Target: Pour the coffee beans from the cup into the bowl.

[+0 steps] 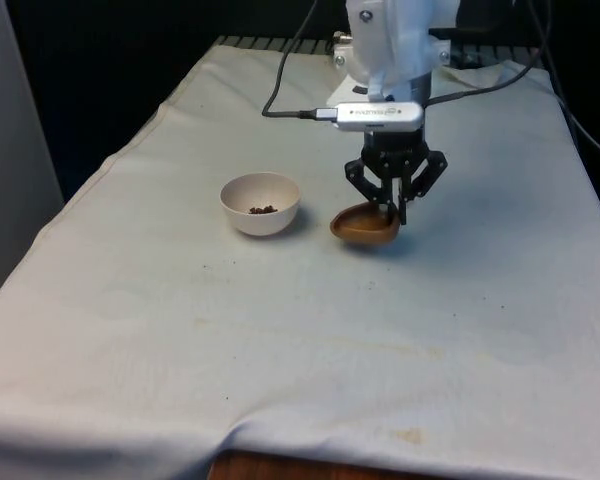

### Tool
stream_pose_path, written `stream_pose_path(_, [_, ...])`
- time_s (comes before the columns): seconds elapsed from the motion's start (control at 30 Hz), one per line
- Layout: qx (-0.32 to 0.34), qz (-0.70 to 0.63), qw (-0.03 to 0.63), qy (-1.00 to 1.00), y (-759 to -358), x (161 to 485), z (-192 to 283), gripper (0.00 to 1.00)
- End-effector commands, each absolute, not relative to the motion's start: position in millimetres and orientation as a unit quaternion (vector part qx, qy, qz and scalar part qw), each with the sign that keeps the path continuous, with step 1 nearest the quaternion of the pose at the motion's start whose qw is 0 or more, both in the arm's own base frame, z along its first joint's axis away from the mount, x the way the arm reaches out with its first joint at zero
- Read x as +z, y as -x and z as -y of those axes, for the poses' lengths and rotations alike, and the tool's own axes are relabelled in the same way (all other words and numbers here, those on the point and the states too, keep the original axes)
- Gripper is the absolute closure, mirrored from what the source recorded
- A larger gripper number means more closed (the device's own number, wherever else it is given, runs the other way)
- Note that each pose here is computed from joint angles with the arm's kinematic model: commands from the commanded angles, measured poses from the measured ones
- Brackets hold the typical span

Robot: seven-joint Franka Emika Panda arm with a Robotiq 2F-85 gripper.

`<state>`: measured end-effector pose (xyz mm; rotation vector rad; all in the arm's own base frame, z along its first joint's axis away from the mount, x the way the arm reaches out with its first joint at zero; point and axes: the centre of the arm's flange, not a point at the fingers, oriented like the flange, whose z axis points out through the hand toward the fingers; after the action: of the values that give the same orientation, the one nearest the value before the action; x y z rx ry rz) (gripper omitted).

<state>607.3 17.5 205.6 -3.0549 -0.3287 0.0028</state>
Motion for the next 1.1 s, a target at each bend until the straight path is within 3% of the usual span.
stream_pose_path(0.0, [-0.004,0.107,0.025,0.994,-608,204,-18,1.0])
stream_pose_path(1.07, [-0.059,0.132,-0.024,0.989,-599,180,-22,1.0])
